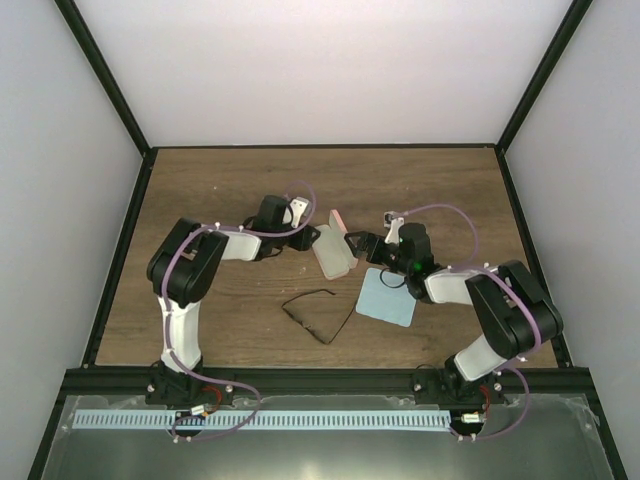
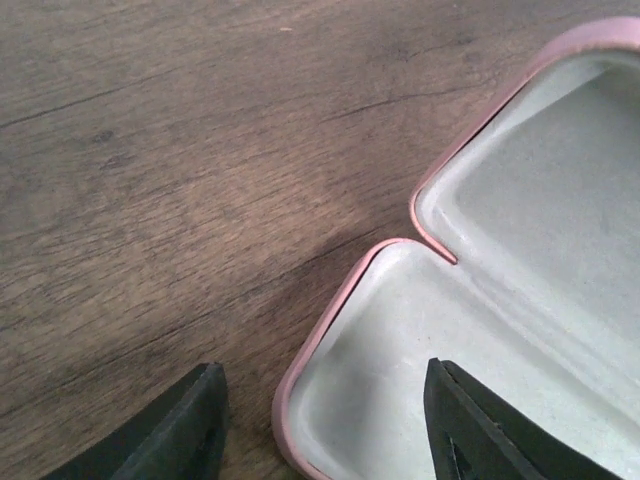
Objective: Organize the sunglasses
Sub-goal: Open the sunglasses case at the center of the board, then adjust the sunglasses case at the center of the board.
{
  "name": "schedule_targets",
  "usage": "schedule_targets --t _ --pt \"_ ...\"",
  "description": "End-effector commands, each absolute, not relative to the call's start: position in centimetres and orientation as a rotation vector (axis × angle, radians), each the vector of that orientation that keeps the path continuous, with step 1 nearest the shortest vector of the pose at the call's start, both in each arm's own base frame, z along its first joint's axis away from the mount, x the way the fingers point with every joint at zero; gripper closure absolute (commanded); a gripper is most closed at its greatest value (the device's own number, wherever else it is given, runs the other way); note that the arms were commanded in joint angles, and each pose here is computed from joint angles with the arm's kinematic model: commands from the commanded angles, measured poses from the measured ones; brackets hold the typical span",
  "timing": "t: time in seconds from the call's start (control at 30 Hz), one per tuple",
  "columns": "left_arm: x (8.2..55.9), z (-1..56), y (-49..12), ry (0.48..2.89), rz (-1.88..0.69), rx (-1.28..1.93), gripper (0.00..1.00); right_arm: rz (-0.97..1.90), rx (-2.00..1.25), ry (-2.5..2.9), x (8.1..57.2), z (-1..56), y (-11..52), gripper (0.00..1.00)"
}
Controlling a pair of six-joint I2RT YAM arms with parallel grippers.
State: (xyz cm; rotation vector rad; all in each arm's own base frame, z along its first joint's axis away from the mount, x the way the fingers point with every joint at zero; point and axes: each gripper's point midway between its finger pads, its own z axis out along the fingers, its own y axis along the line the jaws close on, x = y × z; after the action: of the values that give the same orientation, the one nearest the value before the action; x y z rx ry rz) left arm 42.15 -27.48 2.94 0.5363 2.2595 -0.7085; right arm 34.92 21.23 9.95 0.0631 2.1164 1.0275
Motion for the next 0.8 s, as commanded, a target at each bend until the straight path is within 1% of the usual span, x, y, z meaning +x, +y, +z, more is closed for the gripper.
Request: schedule_targets --t 0.0,0.03,0.17,0.4,0.47,0.63,0.7,0.77 --pt "41.5 -0.1 -26.6 2.319 -0.653 0.566 0.48 1.042 0.055 2.064 35.0 11.7 21.1 0.00" --pt "41.6 -0.2 -26.6 2.320 -0.654 0.570 0.49 1.041 0.054 2.062 35.0 11.8 21.1 0.00" --pt "41.5 -0.7 -26.9 2.321 -0.676 0.579 0.63 1.038 0.053 2.063 34.8 11.6 21.0 0.00" --pt "41.6 -0.7 -26.9 2.329 -0.693 0.533 0.93 1.046 0.054 2.072 34.7 11.2 21.1 0.00" --pt "41.6 -0.6 -26.8 2.319 -0.693 0.506 0.96 1.050 0.055 2.076 34.6 11.0 21.1 0.00" --pt "41.7 -0.7 -25.6 2.329 -0.647 0.374 0.96 1.059 0.052 2.078 34.4 10.9 21.2 0.00" --pt "41.7 -0.6 -25.0 2.333 -0.590 0.313 0.96 1.062 0.052 2.079 34.4 10.8 21.2 0.00" --pt "42.0 -0.7 -23.8 2.351 -0.480 0.223 0.96 1.067 0.055 2.077 34.3 10.9 21.2 0.01"
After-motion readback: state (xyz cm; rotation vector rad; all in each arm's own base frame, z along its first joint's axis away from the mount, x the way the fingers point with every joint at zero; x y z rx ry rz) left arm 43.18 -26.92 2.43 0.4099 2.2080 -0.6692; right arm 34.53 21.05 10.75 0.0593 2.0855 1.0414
